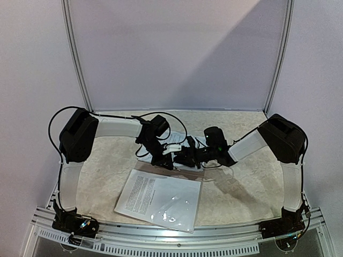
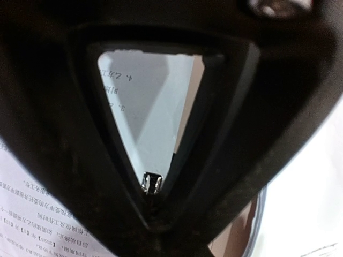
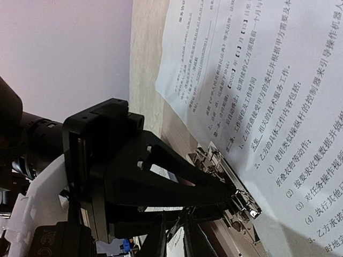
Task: Put the files into the folder
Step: Clamp the folder with files in the spring clip on the folder.
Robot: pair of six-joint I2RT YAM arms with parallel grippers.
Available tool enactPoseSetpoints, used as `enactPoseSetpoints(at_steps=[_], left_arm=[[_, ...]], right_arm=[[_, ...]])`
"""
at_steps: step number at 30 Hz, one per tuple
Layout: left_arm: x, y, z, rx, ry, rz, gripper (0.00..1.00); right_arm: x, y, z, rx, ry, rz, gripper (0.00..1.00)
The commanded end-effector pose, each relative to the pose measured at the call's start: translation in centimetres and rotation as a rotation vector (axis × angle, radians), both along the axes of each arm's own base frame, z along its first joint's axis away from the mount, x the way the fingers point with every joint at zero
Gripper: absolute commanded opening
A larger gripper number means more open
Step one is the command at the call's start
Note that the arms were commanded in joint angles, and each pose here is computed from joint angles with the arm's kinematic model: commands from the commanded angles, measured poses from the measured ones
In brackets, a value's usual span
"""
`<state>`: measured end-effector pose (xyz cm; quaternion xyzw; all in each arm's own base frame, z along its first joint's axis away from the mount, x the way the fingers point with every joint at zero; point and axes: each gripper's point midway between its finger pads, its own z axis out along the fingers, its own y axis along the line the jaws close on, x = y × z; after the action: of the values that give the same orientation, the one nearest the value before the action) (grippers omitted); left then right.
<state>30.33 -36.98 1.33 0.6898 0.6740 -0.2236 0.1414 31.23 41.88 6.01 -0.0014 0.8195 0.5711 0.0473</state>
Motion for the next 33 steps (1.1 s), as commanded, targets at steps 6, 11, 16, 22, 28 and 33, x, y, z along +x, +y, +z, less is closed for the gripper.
enactPoseSetpoints(at_steps=[6, 11, 16, 22, 28, 33], left_arm=[[-1.6, 0.7, -2.7, 0.077, 0.049, -0.007, 0.0], [-1.7, 0.7, -2.8, 0.077, 0.051, -0.007, 0.0], [-1.7, 0.7, -2.9, 0.078, 0.055, -0.006, 0.0], [-1.6, 0.6, -2.7, 0.075, 0.049, -0.009, 0.0], [-1.7, 0.7, -3.0, 0.08, 0.055, -0.009, 0.0], [-1.6, 0.7, -2.9, 0.082, 0.052, -0.008, 0.0]], right_arm=[[-1.6, 0.8, -0.4, -0.02, 0.016, 0.042, 0.12], [-2.1, 1.2, 0.2, -0.007, 0.016, 0.064, 0.15], [-2.2, 1.3, 0.6, -0.006, 0.002, 0.073, 0.16], [-2.4, 1.4, 1.1, 0.007, -0.009, 0.086, 0.18], [-2.5, 1.8, 1.9, 0.036, -0.023, 0.097, 0.15], [-2.7, 1.6, 1.0, 0.009, 0.001, 0.092, 0.04]])
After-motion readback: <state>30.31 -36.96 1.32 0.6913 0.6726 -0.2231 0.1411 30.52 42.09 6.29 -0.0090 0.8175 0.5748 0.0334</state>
